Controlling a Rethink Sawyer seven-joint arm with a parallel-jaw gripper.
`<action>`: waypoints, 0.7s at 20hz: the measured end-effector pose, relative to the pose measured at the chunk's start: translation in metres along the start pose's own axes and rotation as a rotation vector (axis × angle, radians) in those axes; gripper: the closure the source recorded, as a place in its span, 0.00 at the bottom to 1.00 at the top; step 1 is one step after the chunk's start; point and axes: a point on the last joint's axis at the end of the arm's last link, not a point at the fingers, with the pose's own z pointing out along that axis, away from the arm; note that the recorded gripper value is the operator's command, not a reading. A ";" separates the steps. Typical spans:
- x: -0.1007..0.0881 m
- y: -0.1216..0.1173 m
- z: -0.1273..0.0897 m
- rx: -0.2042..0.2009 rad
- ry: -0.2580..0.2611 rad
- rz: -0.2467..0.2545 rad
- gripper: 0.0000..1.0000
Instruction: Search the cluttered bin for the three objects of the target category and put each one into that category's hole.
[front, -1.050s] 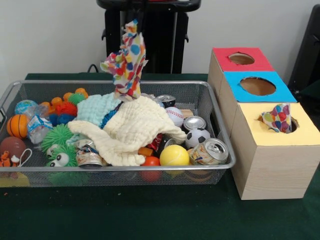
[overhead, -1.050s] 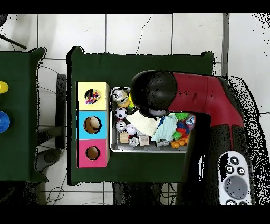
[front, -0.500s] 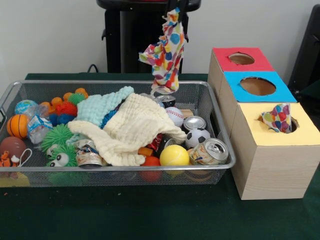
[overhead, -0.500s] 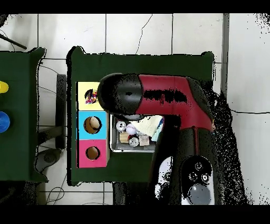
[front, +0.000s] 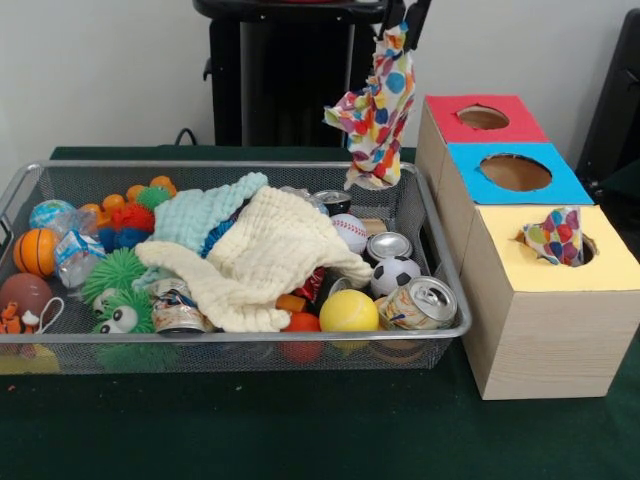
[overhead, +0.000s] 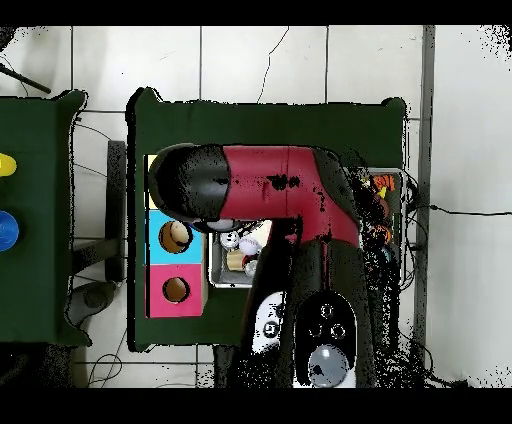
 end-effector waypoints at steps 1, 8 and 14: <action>0.000 0.003 0.001 0.002 0.001 0.004 1.00; -0.001 0.024 0.005 0.001 0.010 0.026 1.00; -0.004 0.042 0.000 0.002 0.041 0.049 1.00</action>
